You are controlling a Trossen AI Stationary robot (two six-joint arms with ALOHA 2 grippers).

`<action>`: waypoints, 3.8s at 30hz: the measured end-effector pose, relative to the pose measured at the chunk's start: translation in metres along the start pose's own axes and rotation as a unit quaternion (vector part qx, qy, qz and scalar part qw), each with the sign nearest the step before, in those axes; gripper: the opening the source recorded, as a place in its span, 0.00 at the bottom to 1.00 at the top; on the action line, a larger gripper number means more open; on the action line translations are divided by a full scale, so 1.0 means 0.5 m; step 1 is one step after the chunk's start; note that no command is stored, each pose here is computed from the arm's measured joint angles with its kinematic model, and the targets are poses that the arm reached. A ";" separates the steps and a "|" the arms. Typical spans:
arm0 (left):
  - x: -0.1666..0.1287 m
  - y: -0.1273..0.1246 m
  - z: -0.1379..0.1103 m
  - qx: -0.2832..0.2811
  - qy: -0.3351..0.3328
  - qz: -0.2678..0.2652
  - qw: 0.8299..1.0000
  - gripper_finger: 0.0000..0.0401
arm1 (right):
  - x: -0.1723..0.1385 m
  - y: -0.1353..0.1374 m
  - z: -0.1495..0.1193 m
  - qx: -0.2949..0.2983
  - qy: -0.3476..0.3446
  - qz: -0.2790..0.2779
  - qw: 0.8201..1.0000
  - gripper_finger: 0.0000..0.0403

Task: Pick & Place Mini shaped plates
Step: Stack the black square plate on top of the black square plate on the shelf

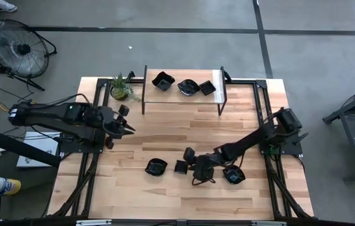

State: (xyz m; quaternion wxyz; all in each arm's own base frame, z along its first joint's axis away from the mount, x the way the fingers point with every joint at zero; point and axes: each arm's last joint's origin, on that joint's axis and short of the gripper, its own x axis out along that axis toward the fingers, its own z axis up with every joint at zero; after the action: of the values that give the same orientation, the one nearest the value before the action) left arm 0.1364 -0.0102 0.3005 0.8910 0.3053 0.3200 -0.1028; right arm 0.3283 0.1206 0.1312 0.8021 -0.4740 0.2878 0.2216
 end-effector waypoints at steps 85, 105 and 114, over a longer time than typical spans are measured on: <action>-0.004 -0.058 0.004 0.009 -0.036 0.024 0.999 0.14 | -0.112 -0.078 0.003 0.020 0.124 -0.128 0.984 0.00; -0.004 -0.058 0.003 0.004 -0.034 0.022 0.999 0.14 | -0.280 -0.208 -0.110 0.059 0.231 -0.240 0.941 0.00; -0.004 -0.059 0.001 0.004 -0.028 0.019 0.999 0.14 | -0.291 -0.240 -0.185 0.070 0.284 -0.231 0.928 0.01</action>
State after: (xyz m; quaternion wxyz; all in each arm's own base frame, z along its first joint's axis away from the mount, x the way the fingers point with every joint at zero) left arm 0.1240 -0.0341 0.2879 0.9002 0.3121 0.2882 -0.0959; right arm 0.2732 -0.0280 0.2693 0.7471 -0.5127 0.4013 -0.1342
